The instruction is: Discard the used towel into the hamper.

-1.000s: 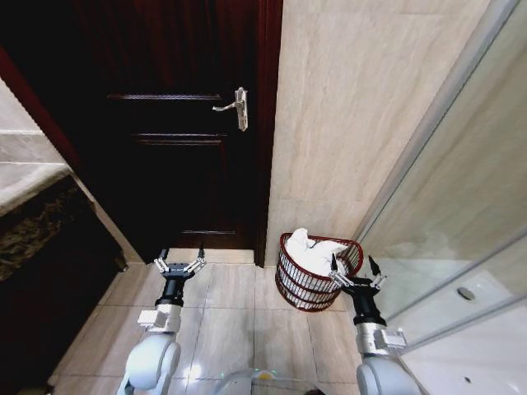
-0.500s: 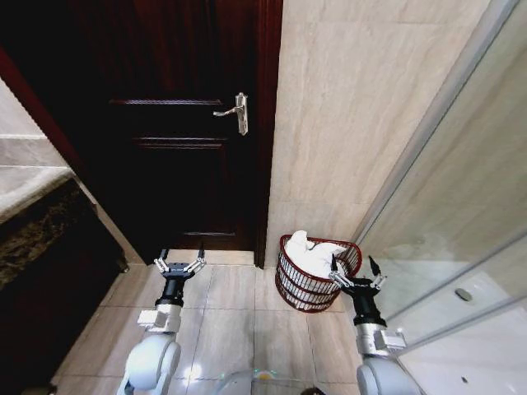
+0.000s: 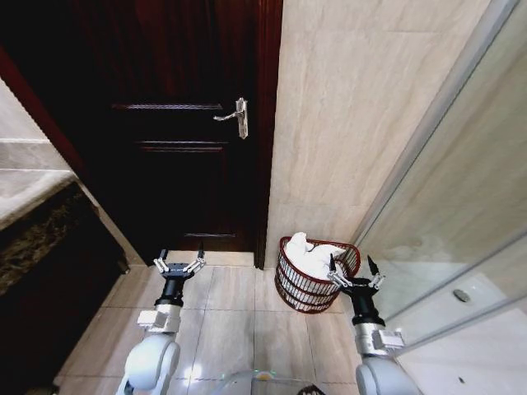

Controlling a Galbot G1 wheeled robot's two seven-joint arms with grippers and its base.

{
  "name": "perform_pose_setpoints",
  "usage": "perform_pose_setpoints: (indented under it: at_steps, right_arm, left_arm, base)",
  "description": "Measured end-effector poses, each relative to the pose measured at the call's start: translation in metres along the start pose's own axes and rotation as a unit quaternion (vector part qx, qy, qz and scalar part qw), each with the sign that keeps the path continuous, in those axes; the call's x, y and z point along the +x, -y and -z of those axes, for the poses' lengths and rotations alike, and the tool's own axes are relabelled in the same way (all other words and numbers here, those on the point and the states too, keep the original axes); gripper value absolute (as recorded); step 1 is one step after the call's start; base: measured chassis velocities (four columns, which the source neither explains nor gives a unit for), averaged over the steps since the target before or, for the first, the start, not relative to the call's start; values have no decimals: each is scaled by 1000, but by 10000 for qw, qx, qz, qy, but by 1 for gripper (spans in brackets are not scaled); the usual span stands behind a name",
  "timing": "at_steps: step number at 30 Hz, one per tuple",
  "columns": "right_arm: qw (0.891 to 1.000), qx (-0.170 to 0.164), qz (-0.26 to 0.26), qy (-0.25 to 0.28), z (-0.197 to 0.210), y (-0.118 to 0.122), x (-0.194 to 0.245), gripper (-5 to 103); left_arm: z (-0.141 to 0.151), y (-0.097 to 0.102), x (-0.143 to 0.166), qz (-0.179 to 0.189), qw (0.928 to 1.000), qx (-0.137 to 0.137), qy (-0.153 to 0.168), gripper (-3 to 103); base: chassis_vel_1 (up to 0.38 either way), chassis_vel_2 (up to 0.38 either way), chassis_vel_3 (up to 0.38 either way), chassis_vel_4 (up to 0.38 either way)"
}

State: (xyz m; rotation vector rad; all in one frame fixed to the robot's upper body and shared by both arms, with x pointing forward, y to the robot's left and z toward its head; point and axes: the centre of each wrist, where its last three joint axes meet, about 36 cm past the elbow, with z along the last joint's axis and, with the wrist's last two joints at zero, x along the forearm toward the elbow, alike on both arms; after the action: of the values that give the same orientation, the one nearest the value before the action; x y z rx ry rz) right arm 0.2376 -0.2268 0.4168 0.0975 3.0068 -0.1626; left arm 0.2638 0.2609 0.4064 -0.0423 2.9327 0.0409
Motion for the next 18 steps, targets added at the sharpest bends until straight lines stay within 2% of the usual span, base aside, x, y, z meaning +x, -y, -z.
perform_pose_setpoints:
  at_steps: [18]
  right_arm:
    - [10000, 36, 73, -19, -1, -4, -1, 100]
  left_arm:
    - [0, -1, 0, -7, 10000, -9, 9, 100]
  base:
    - [0, 0, 0, 0]
